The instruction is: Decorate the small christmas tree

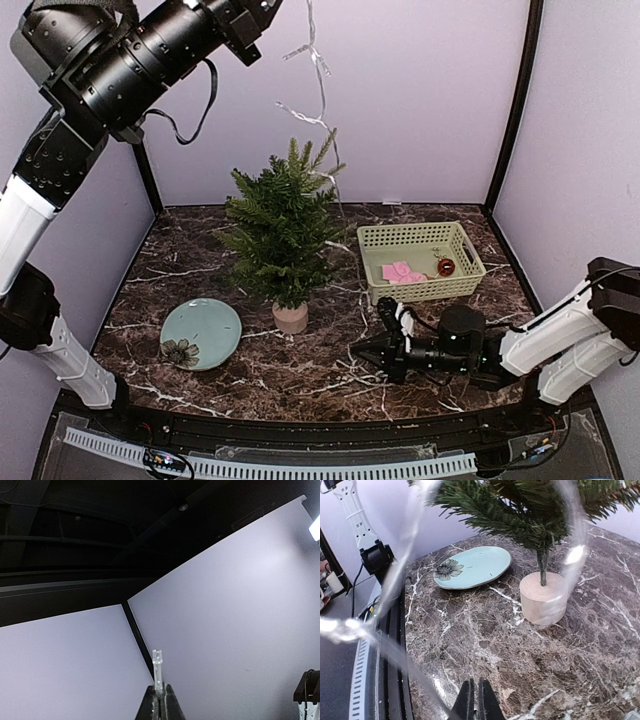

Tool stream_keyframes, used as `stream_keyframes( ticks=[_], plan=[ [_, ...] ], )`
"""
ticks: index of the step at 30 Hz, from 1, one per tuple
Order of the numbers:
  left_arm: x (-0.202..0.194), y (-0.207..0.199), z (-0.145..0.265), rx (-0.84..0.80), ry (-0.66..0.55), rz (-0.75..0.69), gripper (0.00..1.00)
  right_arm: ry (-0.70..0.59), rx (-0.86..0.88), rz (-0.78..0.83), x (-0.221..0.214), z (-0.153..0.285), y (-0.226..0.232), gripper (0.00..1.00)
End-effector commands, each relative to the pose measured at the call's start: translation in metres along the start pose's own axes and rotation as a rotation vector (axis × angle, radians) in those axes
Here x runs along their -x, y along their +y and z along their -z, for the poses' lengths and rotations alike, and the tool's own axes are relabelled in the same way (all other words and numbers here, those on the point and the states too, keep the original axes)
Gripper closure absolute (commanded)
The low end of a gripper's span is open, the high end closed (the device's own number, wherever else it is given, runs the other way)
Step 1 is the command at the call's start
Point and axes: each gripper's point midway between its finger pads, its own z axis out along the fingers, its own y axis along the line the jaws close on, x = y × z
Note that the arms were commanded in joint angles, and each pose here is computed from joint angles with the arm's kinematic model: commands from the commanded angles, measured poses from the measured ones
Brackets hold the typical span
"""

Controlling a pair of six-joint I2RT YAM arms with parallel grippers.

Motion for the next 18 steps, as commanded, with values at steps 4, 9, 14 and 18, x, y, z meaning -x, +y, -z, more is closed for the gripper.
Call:
stream_keyframes(
  ticks=[4, 9, 14, 18],
  plan=[
    [0.02, 0.046, 0.031, 0.181, -0.014, -0.034, 1.0, -0.129, -0.031, 0.021, 0.069, 0.031, 0.016, 1.0],
    [0.008, 0.067, 0.041, 0.255, -0.004, -0.025, 1.0, -0.282, -0.108, 0.101, 0.146, 0.073, 0.022, 1.0],
    [-0.006, 0.1, 0.039, 0.302, -0.016, -0.028, 1.0, -0.379, -0.224, 0.167, 0.196, 0.1, 0.016, 1.0],
    [-0.008, 0.126, 0.032, 0.344, -0.048, -0.028, 1.0, -0.418, -0.296, 0.183, 0.223, 0.111, 0.01, 1.0]
  ],
)
